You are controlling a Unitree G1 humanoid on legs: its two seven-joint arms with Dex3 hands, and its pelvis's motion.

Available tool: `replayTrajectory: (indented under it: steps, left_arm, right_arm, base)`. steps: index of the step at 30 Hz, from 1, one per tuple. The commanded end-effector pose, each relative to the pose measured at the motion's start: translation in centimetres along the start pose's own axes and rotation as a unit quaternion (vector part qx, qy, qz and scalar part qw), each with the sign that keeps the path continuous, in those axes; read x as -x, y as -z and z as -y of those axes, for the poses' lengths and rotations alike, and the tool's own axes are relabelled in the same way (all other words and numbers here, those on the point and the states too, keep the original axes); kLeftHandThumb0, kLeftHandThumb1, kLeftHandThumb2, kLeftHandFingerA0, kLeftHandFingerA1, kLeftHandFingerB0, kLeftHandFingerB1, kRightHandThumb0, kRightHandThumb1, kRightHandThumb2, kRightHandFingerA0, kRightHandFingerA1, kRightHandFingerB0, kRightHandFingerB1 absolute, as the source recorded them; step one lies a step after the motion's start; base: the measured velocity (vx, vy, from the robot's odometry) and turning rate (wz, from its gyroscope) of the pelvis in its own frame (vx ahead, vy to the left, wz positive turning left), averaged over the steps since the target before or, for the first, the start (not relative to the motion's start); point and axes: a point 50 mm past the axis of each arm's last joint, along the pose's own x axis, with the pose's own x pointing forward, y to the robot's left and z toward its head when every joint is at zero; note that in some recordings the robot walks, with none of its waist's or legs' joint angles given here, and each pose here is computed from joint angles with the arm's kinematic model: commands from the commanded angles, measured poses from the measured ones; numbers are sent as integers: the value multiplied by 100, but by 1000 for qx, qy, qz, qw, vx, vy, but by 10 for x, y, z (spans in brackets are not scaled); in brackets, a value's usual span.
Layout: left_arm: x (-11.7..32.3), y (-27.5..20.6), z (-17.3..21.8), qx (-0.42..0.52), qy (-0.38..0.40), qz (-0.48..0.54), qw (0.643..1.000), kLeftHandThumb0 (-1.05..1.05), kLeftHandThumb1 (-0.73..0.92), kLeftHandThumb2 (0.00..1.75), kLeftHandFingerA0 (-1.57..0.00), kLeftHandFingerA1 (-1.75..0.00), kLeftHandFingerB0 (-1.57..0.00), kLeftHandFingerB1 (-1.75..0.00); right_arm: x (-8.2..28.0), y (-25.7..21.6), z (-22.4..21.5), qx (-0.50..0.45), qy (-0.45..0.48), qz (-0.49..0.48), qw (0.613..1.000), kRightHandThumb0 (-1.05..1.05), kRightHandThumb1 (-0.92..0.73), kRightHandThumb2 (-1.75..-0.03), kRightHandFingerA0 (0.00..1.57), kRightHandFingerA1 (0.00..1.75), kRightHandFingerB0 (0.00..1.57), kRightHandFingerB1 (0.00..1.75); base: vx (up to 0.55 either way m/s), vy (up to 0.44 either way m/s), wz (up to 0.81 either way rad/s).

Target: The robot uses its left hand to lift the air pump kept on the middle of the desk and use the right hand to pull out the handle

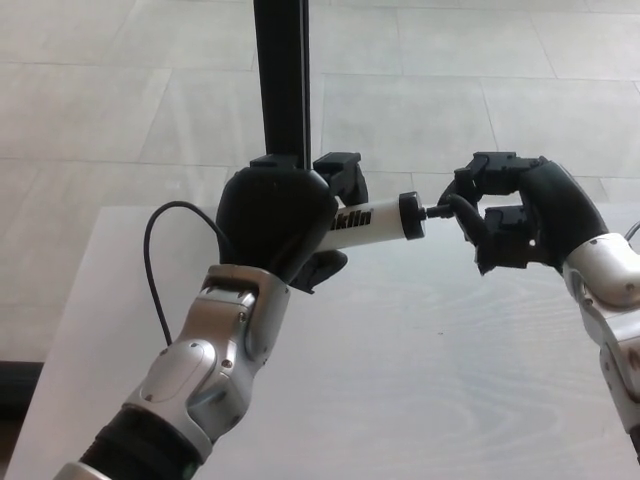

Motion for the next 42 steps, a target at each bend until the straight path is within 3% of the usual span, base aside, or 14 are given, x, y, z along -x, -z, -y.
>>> replayTrajectory:
  steps: [1,6,16,24,27,28,31,33,34,36,37,39,40,42]
  left_arm:
    - [2,13,-5,-19,-5,-15,1000,-17,53,100,-82,-175,-67,-147]
    - [2,15,-6,-30,-5,-17,999,-13,54,96,-92,-175,-70,-136]
    - [9,27,-6,-42,-7,-28,999,-18,55,102,-83,-175,-67,-154]
    - [16,40,-7,-62,9,-33,997,-20,60,89,-75,-172,-67,-148]
    - [21,48,-7,-81,10,-34,996,-20,64,80,-85,-168,-72,-131]
    - [24,52,-7,-88,15,-39,995,-18,63,80,-83,-169,-71,-133]
    - [26,54,-8,-89,17,-41,995,-15,62,82,-87,-171,-69,-135]
    - [28,57,-8,-88,8,-36,995,-13,59,81,-88,-171,-73,-129]
    - [30,59,-8,-85,10,-39,996,-10,56,82,-91,-168,-68,-132]
    - [34,63,-8,-74,17,-48,996,-9,58,78,-85,-170,-71,-126]
    - [34,65,-7,-74,18,-49,996,-14,57,80,-86,-161,-84,-108]
    - [36,66,-8,-73,20,-49,996,-15,57,79,-85,-161,-85,-109]
    - [38,67,-8,-74,28,-51,996,-20,62,75,-84,-160,-82,-112]
    - [39,68,-8,-75,32,-56,995,-22,65,70,-83,-166,-70,-128]
  right_arm:
    - [3,4,12,7,53,9,999,-17,-58,-113,89,175,74,158]
    - [5,7,15,8,69,17,997,-17,-56,-117,92,175,76,157]
    - [8,11,28,18,98,15,995,-19,-52,-120,94,172,79,154]
    - [12,16,41,30,119,4,992,-18,-49,-118,96,171,82,153]
    - [14,17,49,22,121,-4,992,-17,-52,-115,95,174,80,155]
    - [16,18,54,27,128,-8,991,-23,-51,-114,124,139,101,124]
    - [17,20,60,26,133,-12,991,-23,-52,-113,124,138,98,122]
    - [18,21,62,22,135,-13,990,-23,-50,-113,124,139,98,122]
    - [19,22,64,19,137,-15,990,-15,-51,-113,95,171,80,149]
    - [20,24,67,17,142,-19,990,-16,-52,-112,95,170,81,148]
    - [21,25,68,15,141,-19,990,-21,-51,-114,125,140,98,122]
    - [21,25,69,17,142,-20,990,-22,-51,-114,124,139,98,122]
    - [22,26,70,11,144,-22,989,-16,-55,-107,94,173,78,150]
    - [22,27,69,9,145,-23,989,-12,-57,-107,98,171,75,143]
  base:
    - [0,0,0]
    - [0,0,0]
    - [0,0,0]
    - [0,0,0]
    - [0,0,0]
    - [0,0,0]
    - [0,0,0]
    - [0,0,0]
    - [0,0,0]
    - [0,0,0]
    - [0,0,0]
    - [0,0,0]
    - [0,0,0]
    - [0,0,0]
